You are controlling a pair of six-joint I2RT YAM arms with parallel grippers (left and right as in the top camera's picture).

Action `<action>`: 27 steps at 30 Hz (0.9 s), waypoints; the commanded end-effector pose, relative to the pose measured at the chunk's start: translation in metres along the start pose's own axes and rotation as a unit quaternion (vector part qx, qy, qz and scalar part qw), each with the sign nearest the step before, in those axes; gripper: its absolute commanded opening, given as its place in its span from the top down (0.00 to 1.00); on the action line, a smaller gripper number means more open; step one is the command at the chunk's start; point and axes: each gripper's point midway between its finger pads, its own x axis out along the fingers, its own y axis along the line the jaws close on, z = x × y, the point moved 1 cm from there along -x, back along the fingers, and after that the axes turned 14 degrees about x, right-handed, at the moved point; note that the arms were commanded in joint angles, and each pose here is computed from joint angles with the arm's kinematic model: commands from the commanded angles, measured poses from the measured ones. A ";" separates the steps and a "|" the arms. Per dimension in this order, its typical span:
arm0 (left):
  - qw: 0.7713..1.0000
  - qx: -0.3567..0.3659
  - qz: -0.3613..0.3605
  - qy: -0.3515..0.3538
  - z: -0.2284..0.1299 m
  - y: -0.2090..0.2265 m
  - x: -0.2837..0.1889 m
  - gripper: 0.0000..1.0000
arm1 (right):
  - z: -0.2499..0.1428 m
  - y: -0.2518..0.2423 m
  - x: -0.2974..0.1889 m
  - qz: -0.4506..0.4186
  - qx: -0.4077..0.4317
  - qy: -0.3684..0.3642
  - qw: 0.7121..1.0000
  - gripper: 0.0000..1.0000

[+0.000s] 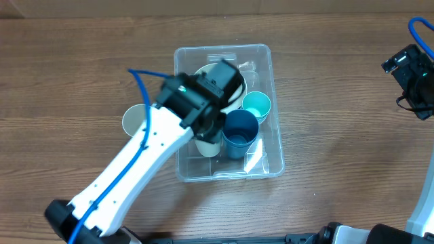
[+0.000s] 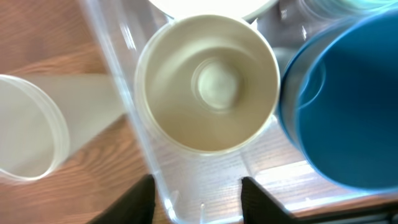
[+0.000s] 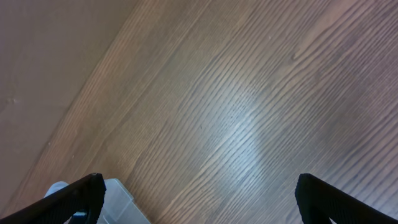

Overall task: Pack container
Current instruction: 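Lower the beige cup into the bin's front-left corner and release, then grasp the remaining beige cup with the left gripper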

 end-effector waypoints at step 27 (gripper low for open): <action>0.972 -0.214 -0.061 0.076 -0.075 0.163 0.132 0.51 | 0.000 0.003 -0.004 0.006 0.002 -0.004 1.000 0.00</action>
